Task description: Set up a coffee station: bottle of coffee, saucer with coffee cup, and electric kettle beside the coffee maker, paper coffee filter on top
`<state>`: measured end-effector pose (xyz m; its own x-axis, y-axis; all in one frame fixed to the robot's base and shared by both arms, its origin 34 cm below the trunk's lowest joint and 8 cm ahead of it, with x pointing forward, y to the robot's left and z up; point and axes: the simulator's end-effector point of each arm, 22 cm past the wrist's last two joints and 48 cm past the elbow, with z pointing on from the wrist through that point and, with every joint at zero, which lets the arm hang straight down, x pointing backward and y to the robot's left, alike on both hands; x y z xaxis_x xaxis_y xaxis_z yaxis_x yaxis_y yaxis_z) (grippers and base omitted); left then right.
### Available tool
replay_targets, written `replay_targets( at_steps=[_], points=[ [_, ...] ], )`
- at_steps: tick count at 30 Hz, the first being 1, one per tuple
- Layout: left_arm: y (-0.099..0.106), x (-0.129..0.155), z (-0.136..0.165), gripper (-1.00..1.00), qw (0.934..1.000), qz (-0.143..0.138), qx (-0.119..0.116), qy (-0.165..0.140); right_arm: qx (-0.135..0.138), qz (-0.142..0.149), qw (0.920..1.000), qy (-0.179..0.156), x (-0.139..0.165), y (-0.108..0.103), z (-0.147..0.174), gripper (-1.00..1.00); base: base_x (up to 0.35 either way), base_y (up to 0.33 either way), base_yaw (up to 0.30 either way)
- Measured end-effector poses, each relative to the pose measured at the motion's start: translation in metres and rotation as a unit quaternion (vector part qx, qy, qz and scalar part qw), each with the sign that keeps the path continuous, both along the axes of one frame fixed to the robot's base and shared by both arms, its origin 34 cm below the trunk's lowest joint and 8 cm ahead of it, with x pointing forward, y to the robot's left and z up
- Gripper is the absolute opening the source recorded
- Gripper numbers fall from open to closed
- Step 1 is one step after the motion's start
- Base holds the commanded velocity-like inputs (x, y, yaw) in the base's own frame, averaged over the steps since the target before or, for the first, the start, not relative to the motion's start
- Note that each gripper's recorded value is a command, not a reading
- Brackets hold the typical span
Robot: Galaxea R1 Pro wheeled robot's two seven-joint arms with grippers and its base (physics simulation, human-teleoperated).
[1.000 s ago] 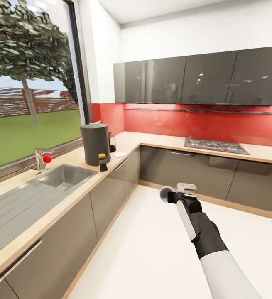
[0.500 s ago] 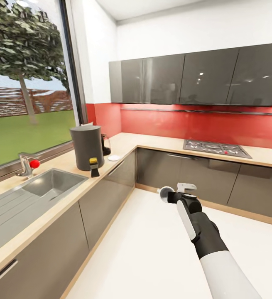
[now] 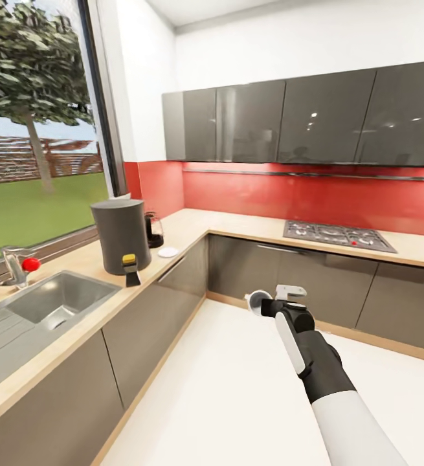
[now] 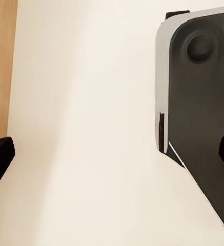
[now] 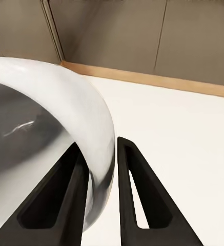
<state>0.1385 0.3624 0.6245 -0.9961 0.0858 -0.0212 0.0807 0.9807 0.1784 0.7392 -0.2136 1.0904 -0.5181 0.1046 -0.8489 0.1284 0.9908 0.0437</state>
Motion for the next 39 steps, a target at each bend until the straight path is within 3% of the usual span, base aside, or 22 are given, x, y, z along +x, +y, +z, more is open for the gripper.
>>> replay_targets(
  at_steps=[39],
  points=[
    [-0.0011,0.0006,-0.0001,1.0,1.0,-0.001,-0.001,-0.001,0.002,0.001,1.0,0.0,-0.0001,0.0024,0.0001,-1.0,0.311,-0.034,0.0]
  ],
)
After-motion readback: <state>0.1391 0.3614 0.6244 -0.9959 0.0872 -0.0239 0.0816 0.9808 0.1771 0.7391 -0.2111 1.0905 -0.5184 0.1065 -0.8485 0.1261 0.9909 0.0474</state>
